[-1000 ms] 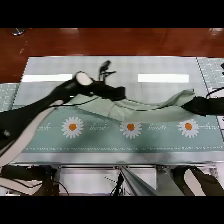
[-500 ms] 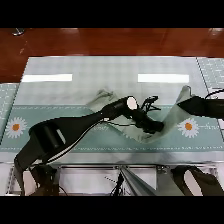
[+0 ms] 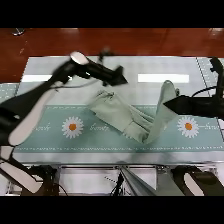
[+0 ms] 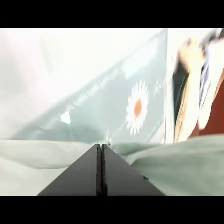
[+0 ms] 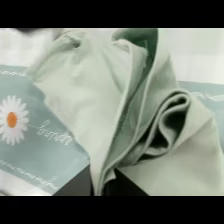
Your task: Fold the shirts.
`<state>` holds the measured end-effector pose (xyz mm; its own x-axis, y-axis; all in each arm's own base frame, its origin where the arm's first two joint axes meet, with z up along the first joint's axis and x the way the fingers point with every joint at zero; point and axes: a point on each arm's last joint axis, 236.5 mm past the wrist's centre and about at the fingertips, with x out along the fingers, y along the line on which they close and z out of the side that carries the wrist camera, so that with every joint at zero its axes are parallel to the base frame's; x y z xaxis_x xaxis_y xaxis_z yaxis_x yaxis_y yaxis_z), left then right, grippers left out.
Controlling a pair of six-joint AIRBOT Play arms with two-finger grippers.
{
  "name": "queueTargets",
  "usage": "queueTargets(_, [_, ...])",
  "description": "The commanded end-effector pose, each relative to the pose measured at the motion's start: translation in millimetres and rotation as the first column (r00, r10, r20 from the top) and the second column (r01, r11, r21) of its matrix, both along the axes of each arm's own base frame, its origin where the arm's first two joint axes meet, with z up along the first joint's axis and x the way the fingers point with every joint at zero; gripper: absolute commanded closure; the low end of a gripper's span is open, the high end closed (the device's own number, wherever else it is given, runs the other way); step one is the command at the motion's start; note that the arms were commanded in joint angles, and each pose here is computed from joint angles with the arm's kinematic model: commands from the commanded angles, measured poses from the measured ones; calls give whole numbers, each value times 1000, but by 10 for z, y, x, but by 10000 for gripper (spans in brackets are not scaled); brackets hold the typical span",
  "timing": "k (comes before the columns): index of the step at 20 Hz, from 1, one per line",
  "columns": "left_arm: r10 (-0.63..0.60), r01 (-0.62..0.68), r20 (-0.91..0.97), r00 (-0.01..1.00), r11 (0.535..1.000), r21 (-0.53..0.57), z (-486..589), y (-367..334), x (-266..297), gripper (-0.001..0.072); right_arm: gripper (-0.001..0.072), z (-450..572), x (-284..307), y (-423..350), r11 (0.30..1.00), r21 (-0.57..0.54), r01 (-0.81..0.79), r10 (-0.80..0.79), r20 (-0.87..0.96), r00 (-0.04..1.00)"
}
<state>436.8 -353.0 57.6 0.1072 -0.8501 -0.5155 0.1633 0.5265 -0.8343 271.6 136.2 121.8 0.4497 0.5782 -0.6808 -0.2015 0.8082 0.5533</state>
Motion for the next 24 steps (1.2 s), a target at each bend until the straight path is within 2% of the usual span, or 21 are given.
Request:
queueTargets(1, [153, -163, 139, 978, 984, 65, 599, 1212, 366, 682, 686, 79, 88, 530, 992, 55, -110, 110, 7, 994])
queueTargets(3, [246, -279, 244, 938, 954, 109, 974, 1861, 362, 681, 686, 78, 212, 901, 980, 57, -191, 191, 7, 982])
queueTargets(5, [309, -365, 355, 883, 926, 102, 1370, 2333, 157, 680, 686, 19, 389, 1266, 966, 56, -254, 254, -4, 967])
queueTargets(7, [328, -427, 460, 825, 895, 129, 1589, 2663, -192, 681, 685, -87, 608, 1626, 953, 55, -297, 298, -12, 955])
queueTargets(10, [356, -525, 529, 770, 825, 210, 1486, 2953, -790, 681, 685, -370, 896, 2109, 938, 49, -343, 345, -33, 938])
queueTargets(14, [369, -517, 503, 782, 834, 192, 1071, 2737, -1491, 681, 685, -813, 1173, 2406, 935, 47, -352, 355, -88, 931])
queueTargets(18, [448, -542, 391, 804, 823, 170, 528, 2641, -1827, 681, 685, -1140, 1228, 2509, 938, 79, -338, 347, -157, 925])
queueTargets(19, [461, -545, 368, 808, 821, 169, 408, 2632, -1854, 681, 646, -1182, 1221, 2535, 938, 94, -332, 344, -172, 923])
queueTargets(20, [470, -549, 348, 811, 818, 172, 297, 2634, -1864, 681, 428, -1186, 1191, 2589, 937, 133, -324, 345, -193, 918])
queueTargets(21, [483, -556, 330, 811, 812, 178, 185, 2651, -1857, 681, 144, -1157, 1136, 2643, 928, 170, -331, 362, -206, 909])
queueTargets(22, [497, -566, 317, 808, 804, 182, 97, 2672, -1843, 681, 80, -1107, 1060, 2680, 909, 191, -371, 406, -197, 893])
queueTargets(24, [520, -585, 303, 798, 789, 187, -22, 2717, -1800, 681, 80, -967, 973, 2474, 882, 194, -430, 468, -231, 853])
